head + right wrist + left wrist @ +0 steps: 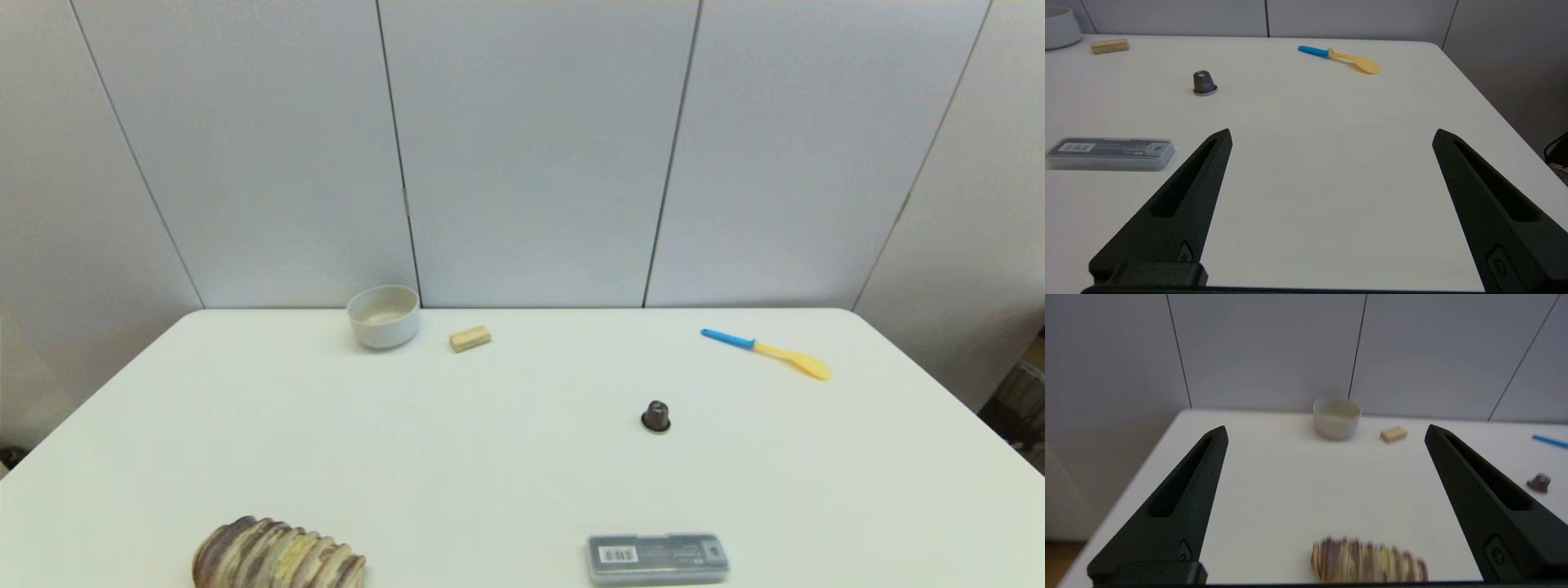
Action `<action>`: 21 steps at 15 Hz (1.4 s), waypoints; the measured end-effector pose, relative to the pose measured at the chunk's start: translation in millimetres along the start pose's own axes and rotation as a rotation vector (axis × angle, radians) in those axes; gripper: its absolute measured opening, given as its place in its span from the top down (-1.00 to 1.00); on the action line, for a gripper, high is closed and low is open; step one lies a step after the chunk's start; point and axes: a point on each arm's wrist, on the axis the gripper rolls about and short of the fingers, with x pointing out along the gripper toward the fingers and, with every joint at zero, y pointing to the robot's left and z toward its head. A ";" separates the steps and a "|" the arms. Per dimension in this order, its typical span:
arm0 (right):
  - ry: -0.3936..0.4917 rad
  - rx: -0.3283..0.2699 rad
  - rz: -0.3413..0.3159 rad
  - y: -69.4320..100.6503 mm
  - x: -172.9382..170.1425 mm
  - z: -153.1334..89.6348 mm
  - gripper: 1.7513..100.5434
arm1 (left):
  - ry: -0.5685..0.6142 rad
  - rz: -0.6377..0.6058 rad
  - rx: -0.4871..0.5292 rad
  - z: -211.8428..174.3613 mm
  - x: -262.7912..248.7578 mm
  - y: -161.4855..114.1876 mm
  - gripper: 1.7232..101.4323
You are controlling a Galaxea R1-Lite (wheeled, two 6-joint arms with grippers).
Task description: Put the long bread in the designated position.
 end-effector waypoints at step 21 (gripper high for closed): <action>0.000 0.000 0.000 0.0 0.0 0.0 -0.94 | 0.510 -0.983 0.799 9.7 247.6 1.6 -0.93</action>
